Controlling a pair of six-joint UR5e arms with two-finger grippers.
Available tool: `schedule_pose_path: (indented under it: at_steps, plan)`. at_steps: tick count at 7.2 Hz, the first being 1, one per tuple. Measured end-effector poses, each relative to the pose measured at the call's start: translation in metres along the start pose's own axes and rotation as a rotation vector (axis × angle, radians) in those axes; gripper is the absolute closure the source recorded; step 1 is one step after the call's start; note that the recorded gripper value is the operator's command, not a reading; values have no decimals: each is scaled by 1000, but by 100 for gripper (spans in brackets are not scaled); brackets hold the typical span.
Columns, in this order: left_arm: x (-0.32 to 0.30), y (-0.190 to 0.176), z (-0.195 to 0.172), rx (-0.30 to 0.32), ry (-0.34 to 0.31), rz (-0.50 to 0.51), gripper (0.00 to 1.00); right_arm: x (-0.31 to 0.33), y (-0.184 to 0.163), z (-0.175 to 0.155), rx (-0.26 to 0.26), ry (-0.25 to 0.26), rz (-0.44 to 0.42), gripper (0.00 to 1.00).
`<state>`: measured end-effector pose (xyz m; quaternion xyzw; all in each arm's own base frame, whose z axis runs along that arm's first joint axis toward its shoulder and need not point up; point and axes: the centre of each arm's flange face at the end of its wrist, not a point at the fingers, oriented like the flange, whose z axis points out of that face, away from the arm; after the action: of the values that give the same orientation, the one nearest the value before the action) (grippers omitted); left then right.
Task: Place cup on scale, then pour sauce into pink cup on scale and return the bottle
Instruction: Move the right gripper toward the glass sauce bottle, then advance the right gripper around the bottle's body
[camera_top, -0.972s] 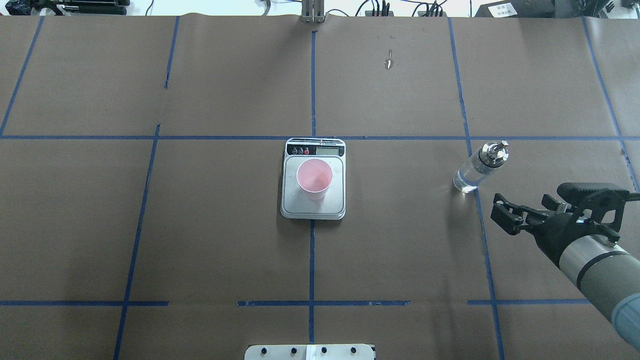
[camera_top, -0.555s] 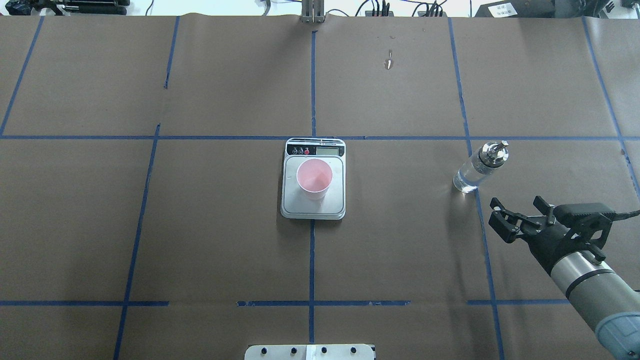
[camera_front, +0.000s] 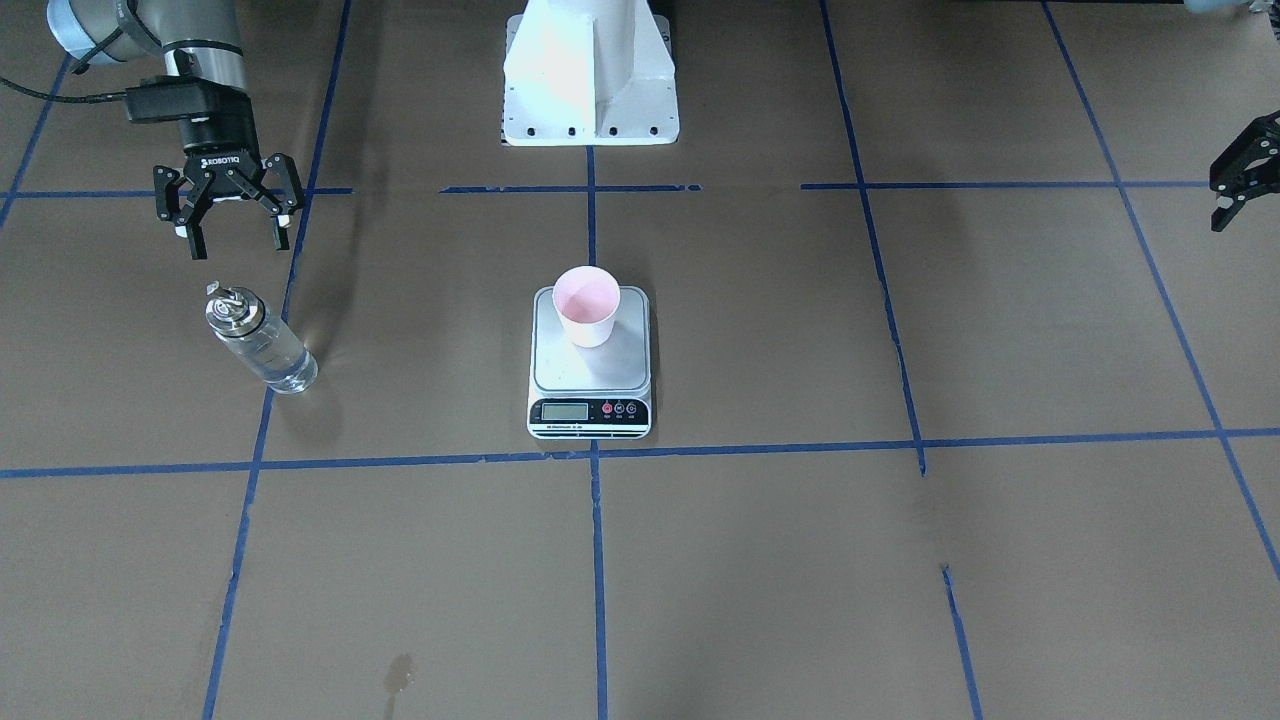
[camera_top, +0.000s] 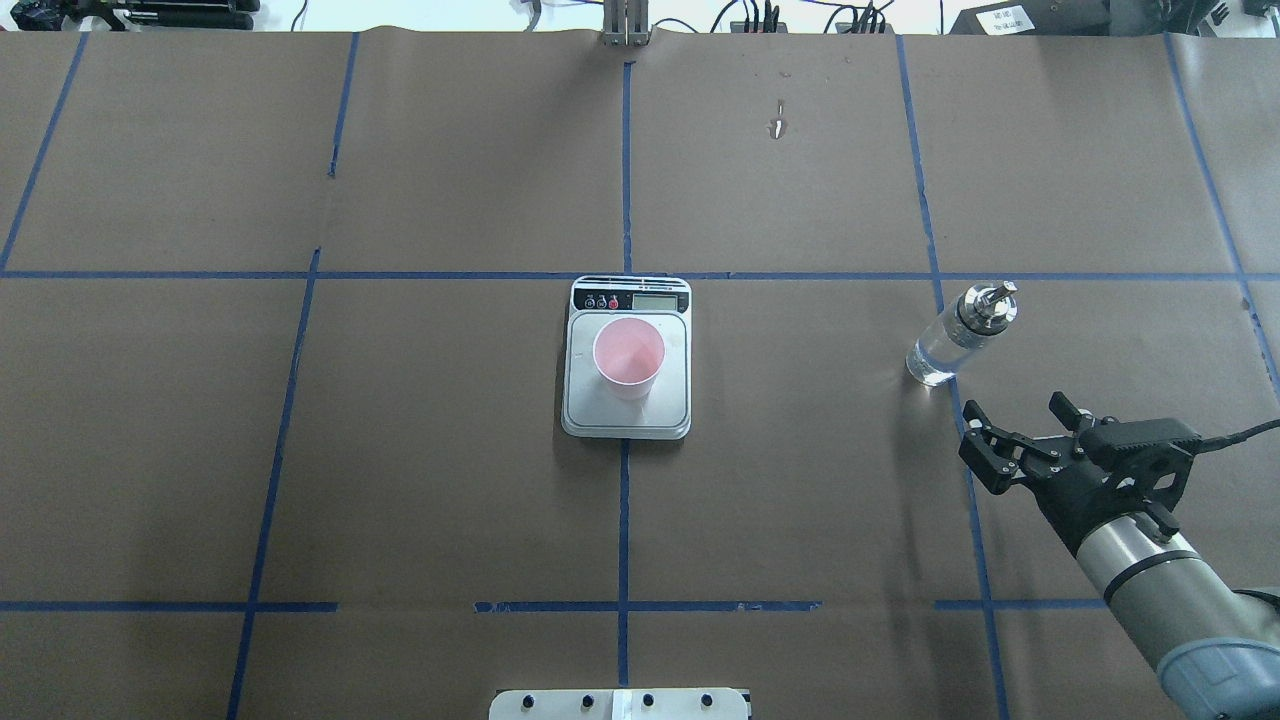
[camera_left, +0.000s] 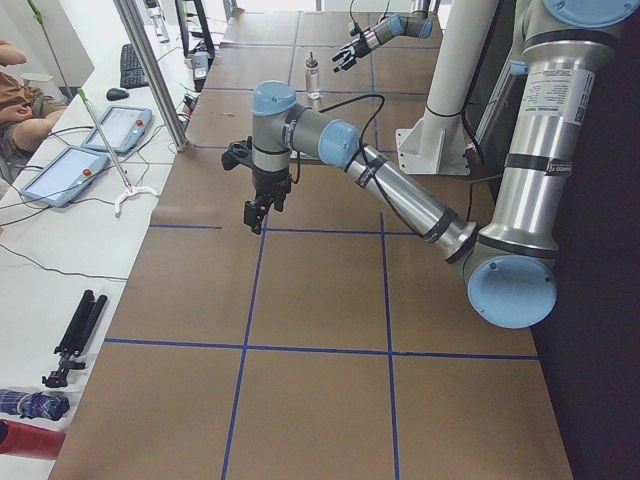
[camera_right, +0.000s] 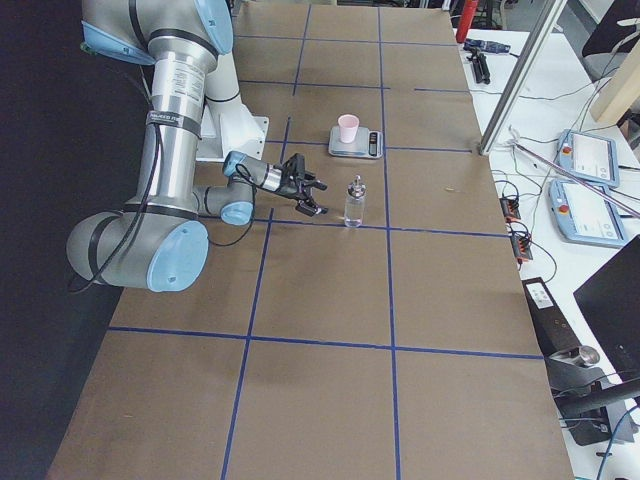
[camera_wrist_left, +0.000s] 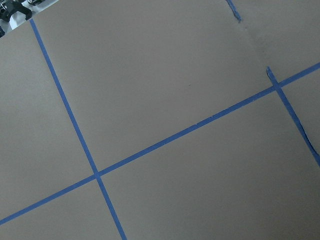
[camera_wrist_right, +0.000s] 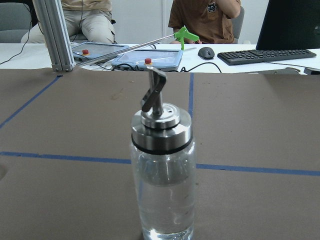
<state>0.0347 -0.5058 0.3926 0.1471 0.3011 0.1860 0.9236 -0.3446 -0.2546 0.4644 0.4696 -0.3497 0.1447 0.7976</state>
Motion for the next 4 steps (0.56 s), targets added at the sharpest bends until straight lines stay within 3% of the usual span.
schedule_pose_path:
  at_steps: [2, 4]
  plan:
    - [-7, -4, 10, 1, 0, -1, 0, -10, 10, 12, 31, 9, -75, 0]
    - [-12, -6, 18, 3, 0, 0, 0, -16, 17, 20, 54, 19, -97, 0]
